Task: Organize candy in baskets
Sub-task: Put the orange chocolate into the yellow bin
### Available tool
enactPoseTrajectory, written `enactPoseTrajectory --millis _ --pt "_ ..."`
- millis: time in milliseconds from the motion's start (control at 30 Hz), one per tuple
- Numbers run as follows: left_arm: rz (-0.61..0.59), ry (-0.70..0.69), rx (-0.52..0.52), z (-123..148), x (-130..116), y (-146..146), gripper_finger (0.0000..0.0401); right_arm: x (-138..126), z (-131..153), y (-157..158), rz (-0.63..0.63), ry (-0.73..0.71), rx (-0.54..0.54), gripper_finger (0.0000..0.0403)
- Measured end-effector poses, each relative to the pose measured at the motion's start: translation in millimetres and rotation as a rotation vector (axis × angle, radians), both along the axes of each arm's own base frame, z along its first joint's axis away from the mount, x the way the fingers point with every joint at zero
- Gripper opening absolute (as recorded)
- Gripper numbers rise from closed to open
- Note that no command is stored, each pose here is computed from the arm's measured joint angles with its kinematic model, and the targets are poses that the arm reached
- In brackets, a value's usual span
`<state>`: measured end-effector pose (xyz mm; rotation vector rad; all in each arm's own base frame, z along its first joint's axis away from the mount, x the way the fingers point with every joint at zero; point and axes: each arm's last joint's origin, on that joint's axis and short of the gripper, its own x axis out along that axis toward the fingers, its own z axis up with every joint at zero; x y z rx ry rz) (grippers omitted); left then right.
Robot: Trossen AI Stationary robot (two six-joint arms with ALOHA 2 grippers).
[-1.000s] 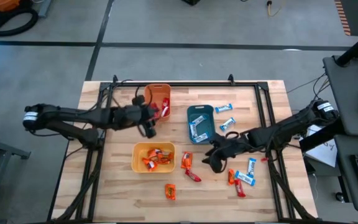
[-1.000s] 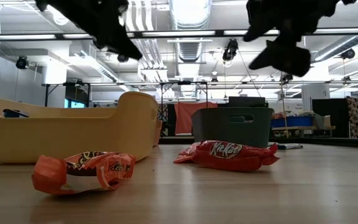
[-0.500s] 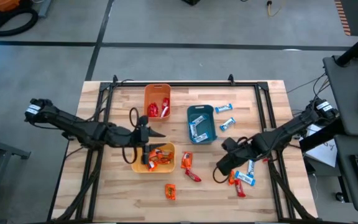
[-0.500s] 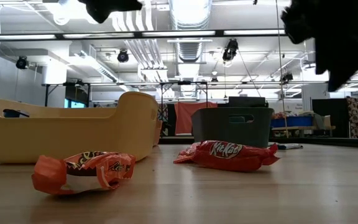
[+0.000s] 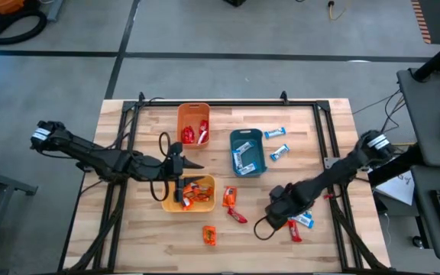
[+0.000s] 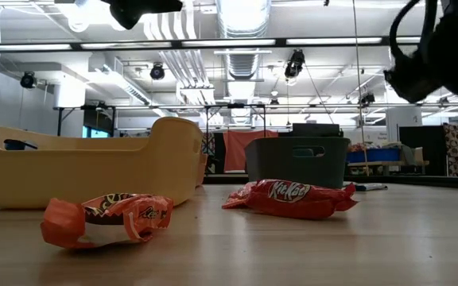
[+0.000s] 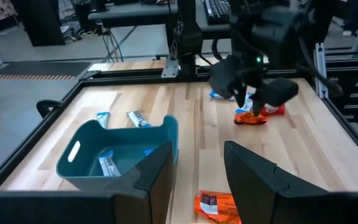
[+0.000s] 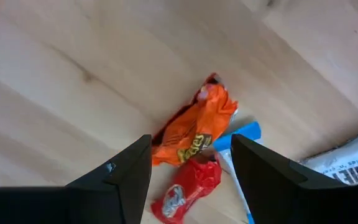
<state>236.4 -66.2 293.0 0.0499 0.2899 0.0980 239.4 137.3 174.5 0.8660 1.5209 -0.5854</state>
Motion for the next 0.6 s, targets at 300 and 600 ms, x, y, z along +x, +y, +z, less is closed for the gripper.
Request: enactPoseTrajectory --millis 300,600 --pt "0.001 0.002 0.0 -1 0 0 0.0128 20 -13 11 0.113 0.09 -0.059 0.0191" --pt "0.008 0.013 -0.02 -5 -1 0 0.0128 22 -21 10 0.136 0.119 -0.074 0.0075"
